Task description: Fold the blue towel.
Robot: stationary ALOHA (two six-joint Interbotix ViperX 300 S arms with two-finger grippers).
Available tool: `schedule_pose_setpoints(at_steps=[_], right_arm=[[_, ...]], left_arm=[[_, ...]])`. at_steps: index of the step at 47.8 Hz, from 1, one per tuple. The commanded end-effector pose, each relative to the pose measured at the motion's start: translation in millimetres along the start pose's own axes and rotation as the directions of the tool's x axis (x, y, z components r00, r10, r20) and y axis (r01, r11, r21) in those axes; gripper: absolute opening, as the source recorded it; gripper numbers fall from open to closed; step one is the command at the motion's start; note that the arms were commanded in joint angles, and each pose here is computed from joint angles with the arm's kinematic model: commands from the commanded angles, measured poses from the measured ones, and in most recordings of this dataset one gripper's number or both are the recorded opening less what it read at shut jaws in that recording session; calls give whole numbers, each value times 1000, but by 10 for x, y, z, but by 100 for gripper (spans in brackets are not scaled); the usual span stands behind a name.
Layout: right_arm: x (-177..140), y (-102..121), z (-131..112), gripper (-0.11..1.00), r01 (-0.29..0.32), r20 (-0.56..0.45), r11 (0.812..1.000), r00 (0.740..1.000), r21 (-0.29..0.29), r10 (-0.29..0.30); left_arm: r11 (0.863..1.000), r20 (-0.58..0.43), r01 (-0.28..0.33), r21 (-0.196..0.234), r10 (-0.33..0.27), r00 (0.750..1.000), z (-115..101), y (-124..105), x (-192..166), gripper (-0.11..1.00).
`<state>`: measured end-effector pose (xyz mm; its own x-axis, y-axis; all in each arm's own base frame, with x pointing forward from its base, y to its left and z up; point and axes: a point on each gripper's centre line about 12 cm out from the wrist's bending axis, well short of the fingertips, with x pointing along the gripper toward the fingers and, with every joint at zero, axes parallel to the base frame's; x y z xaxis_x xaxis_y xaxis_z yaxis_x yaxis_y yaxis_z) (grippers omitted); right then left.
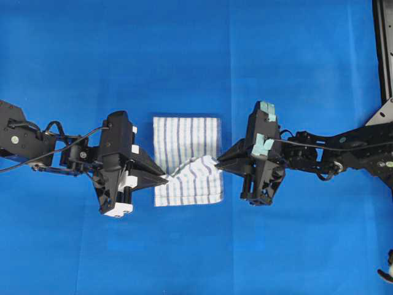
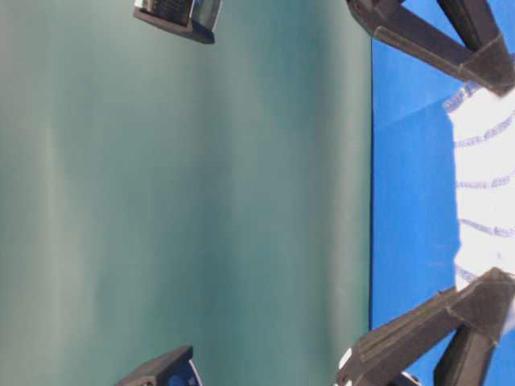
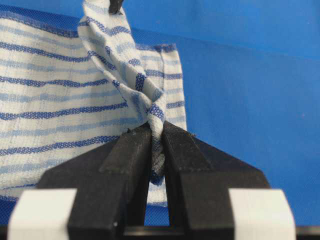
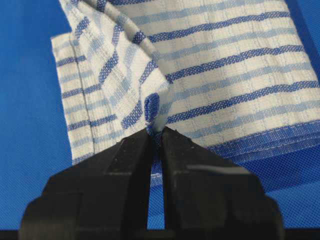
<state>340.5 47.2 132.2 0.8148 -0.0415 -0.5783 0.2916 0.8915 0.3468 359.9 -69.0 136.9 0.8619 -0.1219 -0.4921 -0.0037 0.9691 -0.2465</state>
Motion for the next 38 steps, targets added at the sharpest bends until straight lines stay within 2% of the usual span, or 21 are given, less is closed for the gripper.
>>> schedule_pose_setpoints(at_steps=[1,8,12,15,20,23,25,30,38], right_arm=[[-15,57,76,19,-16,23,1000,1000,-1,16],[-15,57,76,55,-16,23,1000,1000,-1,16],[-14,52,79,79,-14,24,1000,1000,0,14],[-14,52,82,90,-14,27,1000,1000,-2,14],[-38,70,108,88,-22,37,1000,999,-9,22],[-65,80,134,86,-27,45,1000,999,-14,28],[-89,88,153,85,-32,51,999,998,-23,33],[-162,116,218,85,-46,72,998,996,-42,49],[-360,185,398,85,-82,123,993,988,-87,93]], left_arm=[[1000,30,12,0,-12,999,90,-41,-8,4],[1000,28,8,-24,-8,1000,85,-25,-13,7],[999,23,7,-38,-6,1000,80,-24,-13,26],[999,22,12,-37,-11,1000,73,-40,-18,46],[999,25,24,-23,-24,999,80,-90,-36,78],[999,28,25,-24,-24,999,98,-90,-55,89],[999,29,26,-21,-25,999,107,-92,-69,91],[999,41,30,-20,-29,999,155,-100,-129,88],[999,73,43,-10,-42,996,325,-126,-303,88]])
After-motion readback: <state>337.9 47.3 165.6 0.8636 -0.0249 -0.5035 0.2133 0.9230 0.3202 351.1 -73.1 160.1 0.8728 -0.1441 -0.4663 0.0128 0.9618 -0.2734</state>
